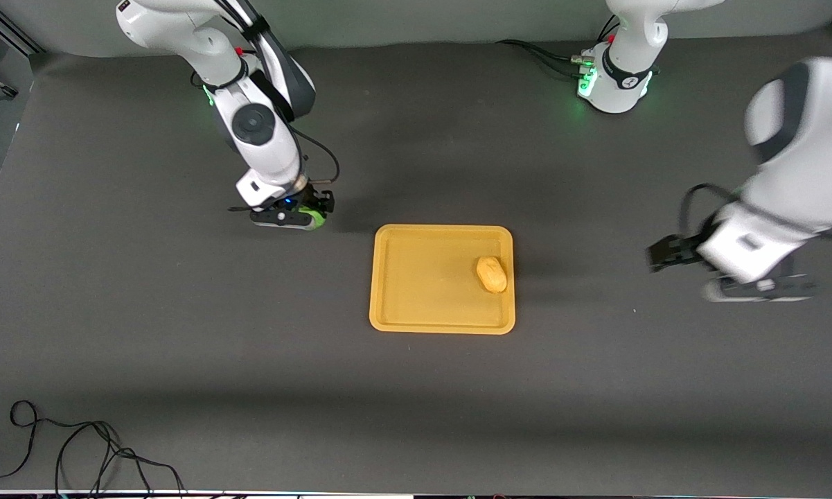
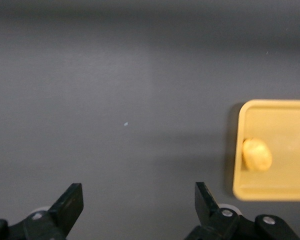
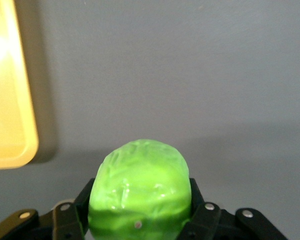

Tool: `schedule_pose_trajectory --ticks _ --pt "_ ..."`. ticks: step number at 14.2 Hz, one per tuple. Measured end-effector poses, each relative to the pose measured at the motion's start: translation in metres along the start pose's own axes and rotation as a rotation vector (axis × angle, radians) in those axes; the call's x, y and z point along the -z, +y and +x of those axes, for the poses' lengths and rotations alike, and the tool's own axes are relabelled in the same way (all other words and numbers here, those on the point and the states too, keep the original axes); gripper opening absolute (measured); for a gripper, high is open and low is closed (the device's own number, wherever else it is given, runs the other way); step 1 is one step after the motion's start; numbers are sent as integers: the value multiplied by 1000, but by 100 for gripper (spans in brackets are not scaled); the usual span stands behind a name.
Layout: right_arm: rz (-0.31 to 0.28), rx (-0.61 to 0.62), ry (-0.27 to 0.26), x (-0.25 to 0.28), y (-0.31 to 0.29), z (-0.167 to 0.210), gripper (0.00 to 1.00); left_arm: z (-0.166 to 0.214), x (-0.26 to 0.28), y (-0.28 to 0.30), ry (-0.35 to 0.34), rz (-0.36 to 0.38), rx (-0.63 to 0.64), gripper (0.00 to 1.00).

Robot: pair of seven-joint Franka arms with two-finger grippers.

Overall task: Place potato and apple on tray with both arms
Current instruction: 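Carry the green apple over the tray with the right gripper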

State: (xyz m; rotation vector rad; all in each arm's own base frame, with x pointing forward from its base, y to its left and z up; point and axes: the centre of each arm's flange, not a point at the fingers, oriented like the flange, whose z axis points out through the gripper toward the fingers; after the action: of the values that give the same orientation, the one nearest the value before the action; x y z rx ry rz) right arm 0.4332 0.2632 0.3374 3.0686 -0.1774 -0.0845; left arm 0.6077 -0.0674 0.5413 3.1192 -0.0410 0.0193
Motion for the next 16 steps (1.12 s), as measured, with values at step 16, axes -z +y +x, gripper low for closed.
schedule_pose_trajectory --ticks 16 --pt "57 -10 60 187 -121 114 73 -29 10 -36 -15 26 -51 100"
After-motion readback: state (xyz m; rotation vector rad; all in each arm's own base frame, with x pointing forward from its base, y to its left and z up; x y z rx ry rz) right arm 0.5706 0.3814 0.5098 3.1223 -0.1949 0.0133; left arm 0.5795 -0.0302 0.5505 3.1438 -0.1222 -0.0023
